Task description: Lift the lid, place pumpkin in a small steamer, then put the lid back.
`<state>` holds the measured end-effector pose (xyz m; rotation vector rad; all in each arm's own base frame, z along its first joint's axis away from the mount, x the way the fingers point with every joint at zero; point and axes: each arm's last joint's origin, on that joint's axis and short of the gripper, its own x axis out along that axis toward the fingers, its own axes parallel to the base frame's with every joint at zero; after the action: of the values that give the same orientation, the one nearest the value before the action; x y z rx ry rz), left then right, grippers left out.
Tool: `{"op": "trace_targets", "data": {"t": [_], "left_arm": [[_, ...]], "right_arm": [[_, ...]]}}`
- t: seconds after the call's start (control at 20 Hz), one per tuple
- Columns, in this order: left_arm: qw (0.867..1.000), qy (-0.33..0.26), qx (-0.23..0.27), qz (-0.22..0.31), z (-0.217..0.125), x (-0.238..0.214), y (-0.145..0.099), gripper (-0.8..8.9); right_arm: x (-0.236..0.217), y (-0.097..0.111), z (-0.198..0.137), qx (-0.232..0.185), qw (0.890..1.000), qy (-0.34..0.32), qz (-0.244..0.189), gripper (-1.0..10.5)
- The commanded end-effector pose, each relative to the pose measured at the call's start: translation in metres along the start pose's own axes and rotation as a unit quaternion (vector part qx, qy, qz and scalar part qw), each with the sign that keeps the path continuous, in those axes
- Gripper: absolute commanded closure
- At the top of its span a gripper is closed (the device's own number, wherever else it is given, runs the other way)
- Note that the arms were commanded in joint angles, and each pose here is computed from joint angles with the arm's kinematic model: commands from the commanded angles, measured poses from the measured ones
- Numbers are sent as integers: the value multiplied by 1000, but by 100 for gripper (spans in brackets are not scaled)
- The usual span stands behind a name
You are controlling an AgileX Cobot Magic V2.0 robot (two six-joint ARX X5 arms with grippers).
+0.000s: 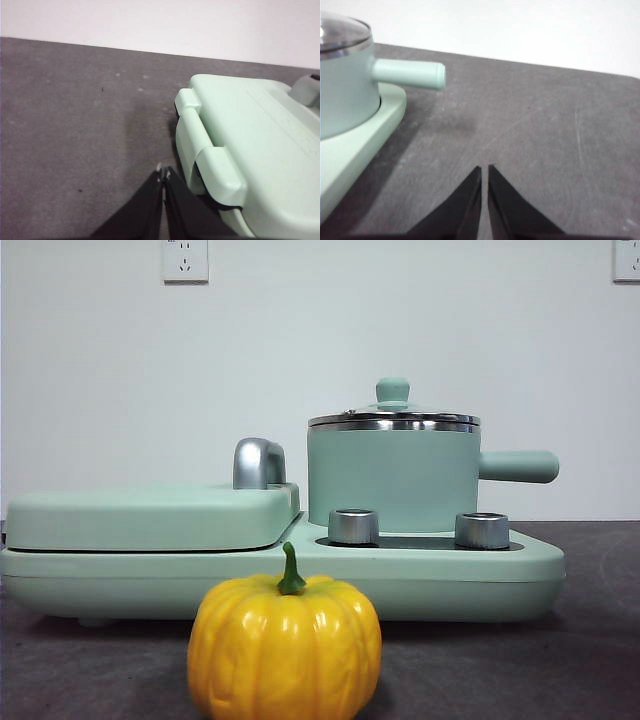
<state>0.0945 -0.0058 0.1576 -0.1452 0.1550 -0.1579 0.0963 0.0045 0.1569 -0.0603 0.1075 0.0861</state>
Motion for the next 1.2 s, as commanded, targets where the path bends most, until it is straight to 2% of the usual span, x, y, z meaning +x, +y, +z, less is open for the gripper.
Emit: {"op": "trace_targets", "data": {"t": [0.05, 0.2, 0.25, 0.35, 0.5, 0.55, 0.65, 0.9, 1.1, 1.2], "left_arm": [[997, 11, -72, 3, -7, 2, 1, 807], [990, 9, -144, 3, -6, 2, 1, 807], [987, 5, -161, 2, -5, 2, 1, 807], [982, -4, -187, -1, -4, 2, 1, 807], [972, -19, -236, -7, -1, 2, 0, 807], [967, -25, -253, -10, 1, 2, 0, 807], [961, -45, -271, -19, 5, 1, 0, 807], [958, -119, -255, -52, 21, -2, -3, 806], [952, -182, -234, -78, 37, -8, -6, 805], [955, -196, -208, -78, 46, -12, -8, 805]], "right_arm": [[0, 0, 2, 12, 1000, -15, -1, 927], [0, 0, 2, 22, 1000, -16, -3, 928], [0, 0, 2, 38, 999, -16, -4, 928], [0, 0, 2, 94, 995, -16, -4, 928], [0, -1, 2, 179, 984, -16, -7, 928], [0, -1, 2, 199, 980, -17, -10, 928], [0, -1, 3, 212, 977, -21, -10, 928], [-2, -1, 13, 235, 970, -55, 4, 928], [-7, -1, 30, 233, 969, -79, 20, 928], [-11, -2, 40, 230, 968, -94, 22, 928]]}}
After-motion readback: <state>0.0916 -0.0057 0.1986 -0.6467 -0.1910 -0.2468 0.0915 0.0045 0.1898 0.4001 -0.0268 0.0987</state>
